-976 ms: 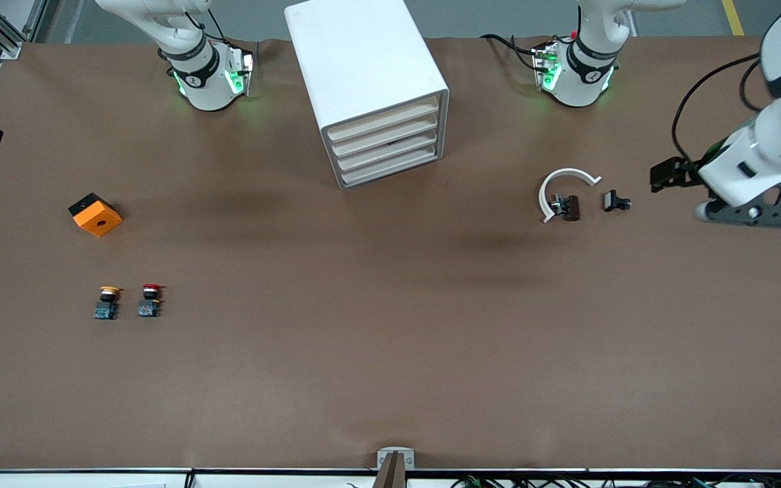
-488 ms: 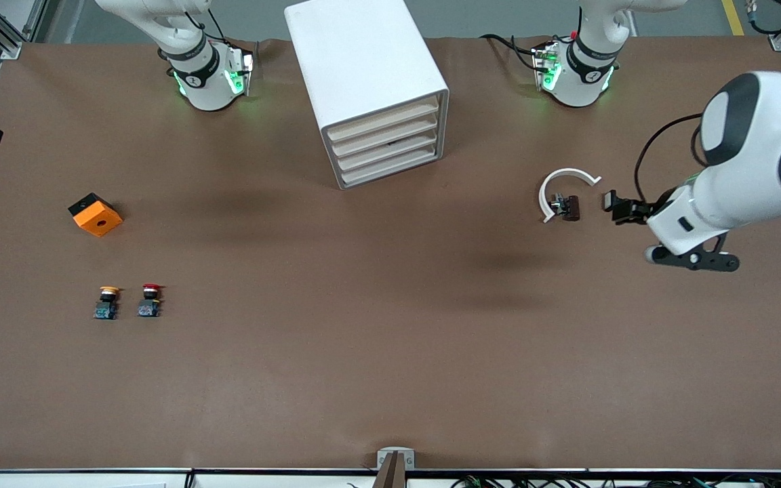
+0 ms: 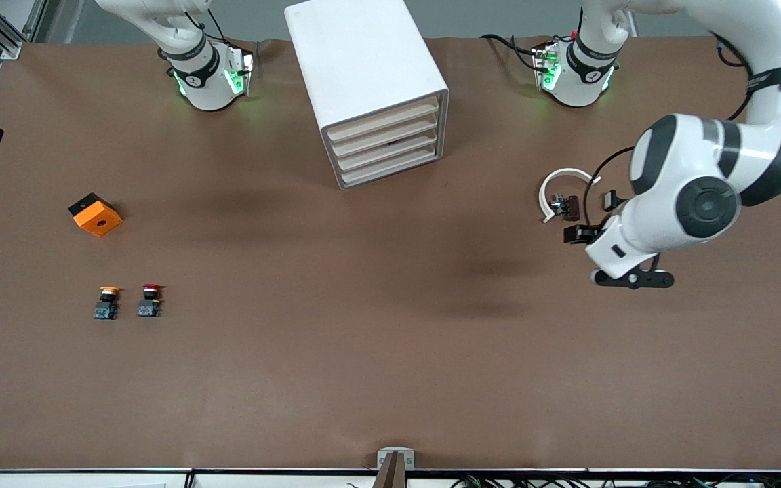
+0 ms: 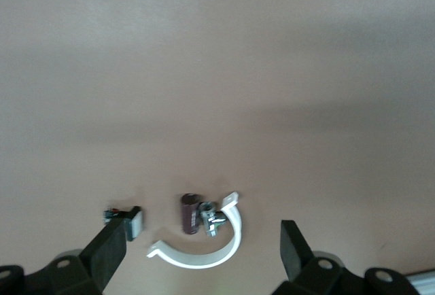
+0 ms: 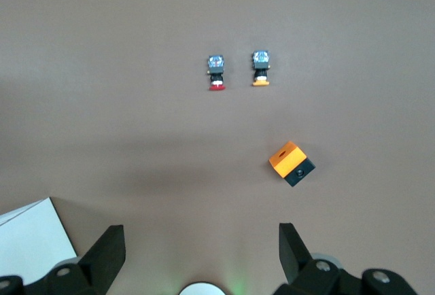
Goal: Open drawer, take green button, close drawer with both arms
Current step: 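Reach the left gripper to the drawer handle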
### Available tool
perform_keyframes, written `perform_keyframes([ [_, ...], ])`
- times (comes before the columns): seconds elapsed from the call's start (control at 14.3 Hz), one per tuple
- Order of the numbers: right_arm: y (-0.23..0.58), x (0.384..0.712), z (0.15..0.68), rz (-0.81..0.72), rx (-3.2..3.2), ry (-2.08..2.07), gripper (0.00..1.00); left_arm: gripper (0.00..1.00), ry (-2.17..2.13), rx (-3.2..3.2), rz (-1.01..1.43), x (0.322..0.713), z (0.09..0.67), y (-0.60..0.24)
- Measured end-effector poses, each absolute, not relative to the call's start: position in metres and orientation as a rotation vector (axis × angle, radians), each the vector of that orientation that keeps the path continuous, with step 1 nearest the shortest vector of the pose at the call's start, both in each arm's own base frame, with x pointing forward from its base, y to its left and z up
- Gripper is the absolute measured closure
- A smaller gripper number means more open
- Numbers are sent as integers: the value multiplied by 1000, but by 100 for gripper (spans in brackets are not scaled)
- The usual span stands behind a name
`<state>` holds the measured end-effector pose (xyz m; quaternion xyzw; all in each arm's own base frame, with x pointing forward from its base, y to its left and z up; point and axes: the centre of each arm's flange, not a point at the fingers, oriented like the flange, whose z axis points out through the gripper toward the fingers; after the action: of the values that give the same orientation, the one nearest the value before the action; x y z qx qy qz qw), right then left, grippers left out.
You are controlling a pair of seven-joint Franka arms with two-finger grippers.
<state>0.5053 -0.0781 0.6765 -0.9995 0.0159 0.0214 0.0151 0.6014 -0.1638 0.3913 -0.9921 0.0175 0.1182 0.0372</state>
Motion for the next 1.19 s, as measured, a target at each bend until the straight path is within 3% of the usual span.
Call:
perform_keyframes([
  [0.56, -78, 561, 578, 330, -3093, 48, 0, 0, -336, -2977, 398, 603, 344, -228],
  [1.19, -81, 571, 555, 383, -3087, 57, 0, 0, -1045, -2851, 818, 594, 311, -278],
])
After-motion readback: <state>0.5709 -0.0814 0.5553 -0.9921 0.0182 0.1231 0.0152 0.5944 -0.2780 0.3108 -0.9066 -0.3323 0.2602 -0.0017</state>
